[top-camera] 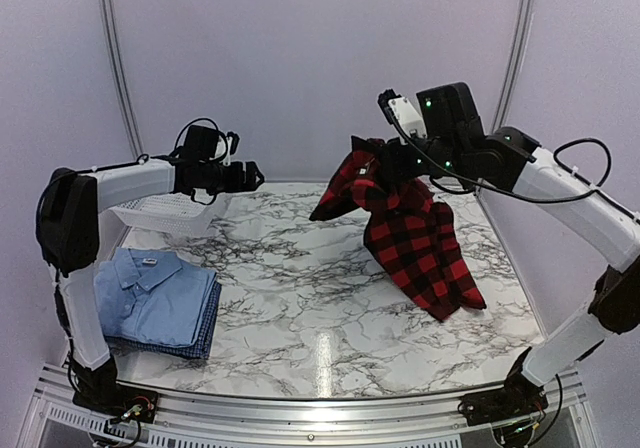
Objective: Fold and stack the long sleeve shirts
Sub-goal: Move the bin to the corner of the board, then place the crumpled shirt at the center of the board.
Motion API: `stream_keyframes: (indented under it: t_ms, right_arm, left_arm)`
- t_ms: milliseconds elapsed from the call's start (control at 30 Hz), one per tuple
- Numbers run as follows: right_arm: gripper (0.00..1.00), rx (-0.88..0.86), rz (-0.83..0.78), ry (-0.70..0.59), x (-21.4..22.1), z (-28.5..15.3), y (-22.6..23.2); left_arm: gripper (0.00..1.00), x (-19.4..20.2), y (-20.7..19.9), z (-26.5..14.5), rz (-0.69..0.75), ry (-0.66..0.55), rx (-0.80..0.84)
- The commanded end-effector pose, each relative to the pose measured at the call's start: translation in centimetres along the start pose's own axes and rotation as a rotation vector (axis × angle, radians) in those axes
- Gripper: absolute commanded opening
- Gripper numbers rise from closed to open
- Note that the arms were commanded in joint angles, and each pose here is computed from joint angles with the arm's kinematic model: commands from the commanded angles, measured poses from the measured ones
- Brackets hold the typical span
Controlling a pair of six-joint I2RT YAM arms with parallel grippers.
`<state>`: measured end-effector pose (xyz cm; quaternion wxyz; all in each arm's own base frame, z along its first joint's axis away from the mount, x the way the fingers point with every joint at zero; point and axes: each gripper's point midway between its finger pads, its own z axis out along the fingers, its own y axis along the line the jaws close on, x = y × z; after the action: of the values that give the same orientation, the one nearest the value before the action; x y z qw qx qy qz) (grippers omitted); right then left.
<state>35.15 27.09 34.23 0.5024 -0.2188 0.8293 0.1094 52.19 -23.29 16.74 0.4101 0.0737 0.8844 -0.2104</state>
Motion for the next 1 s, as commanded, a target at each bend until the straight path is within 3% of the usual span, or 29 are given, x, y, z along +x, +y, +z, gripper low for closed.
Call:
stream_keyframes:
  t_ms: [0,267,433,633,833,967]
  right_arm:
    - [0.00,-0.063,-0.074,-0.108,-5.3,-3.9,2.8]
    - [0.00,-0.204,-0.073,-0.262,-12.7,-11.9,7.0]
    - [0.00,-0.258,-0.033,-0.280,-14.3,-12.6,7.8]
    - [0.00,-0.206,0.068,-0.152,-11.6,-3.3,2.4]
    - [0.00,-0.090,0.230,0.052,-3.4,9.7,-6.0]
    - [0.32,-0.038,0.267,0.154,1.7,15.0,-8.3]
  left_arm:
    - [0.99,-3.5,-3.9,-5.3,0.050,-0.102,0.073]
    - [0.99,-5.8,-8.3,-12.4,0.105,-0.231,0.147]
    - [0.99,-7.0,-9.3,-16.2,0.116,-0.299,0.173]
    - [0.99,-6.6,-9.6,-16.7,0.099,-0.294,0.191]
    - [0.99,-2.7,-9.9,-15.6,0.081,-0.208,0.215]
    - [0.99,1.8,-10.5,-14.6,0.078,-0.123,0.220]
